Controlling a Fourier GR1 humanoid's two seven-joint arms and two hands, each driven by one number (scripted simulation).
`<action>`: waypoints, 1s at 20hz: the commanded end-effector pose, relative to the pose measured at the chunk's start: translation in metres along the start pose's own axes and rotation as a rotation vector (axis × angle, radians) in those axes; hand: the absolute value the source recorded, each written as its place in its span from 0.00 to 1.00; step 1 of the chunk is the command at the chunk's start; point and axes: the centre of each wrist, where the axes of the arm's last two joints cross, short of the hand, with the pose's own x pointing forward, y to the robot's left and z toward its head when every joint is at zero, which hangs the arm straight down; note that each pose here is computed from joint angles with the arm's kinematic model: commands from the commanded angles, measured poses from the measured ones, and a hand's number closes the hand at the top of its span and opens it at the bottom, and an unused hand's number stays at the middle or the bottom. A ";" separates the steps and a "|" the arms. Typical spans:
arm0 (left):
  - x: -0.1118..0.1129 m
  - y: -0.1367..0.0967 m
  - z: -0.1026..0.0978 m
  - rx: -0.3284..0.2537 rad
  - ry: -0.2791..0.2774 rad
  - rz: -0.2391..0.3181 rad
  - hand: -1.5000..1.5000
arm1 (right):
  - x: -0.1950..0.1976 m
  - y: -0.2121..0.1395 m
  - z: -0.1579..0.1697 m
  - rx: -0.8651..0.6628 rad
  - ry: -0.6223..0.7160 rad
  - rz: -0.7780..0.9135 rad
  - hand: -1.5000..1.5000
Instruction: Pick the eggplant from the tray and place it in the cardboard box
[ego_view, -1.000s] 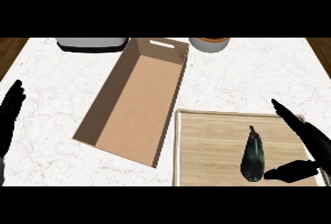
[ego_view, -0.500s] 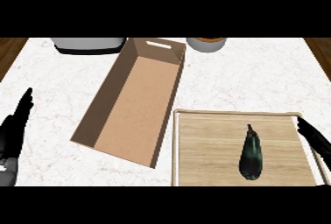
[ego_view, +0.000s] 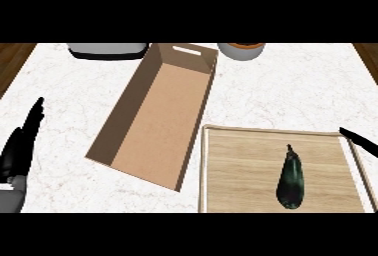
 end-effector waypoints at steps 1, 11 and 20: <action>0.009 0.002 0.001 -0.011 -0.002 -0.004 0.50 | 0.029 -0.011 -0.017 0.137 0.085 0.112 0.00; 0.013 0.005 -0.005 0.000 -0.010 0.004 0.50 | 0.065 0.001 -0.080 0.387 0.212 0.194 0.00; -0.009 -0.004 0.009 0.002 0.021 0.012 0.50 | 0.055 0.026 -0.095 0.387 0.208 0.240 0.00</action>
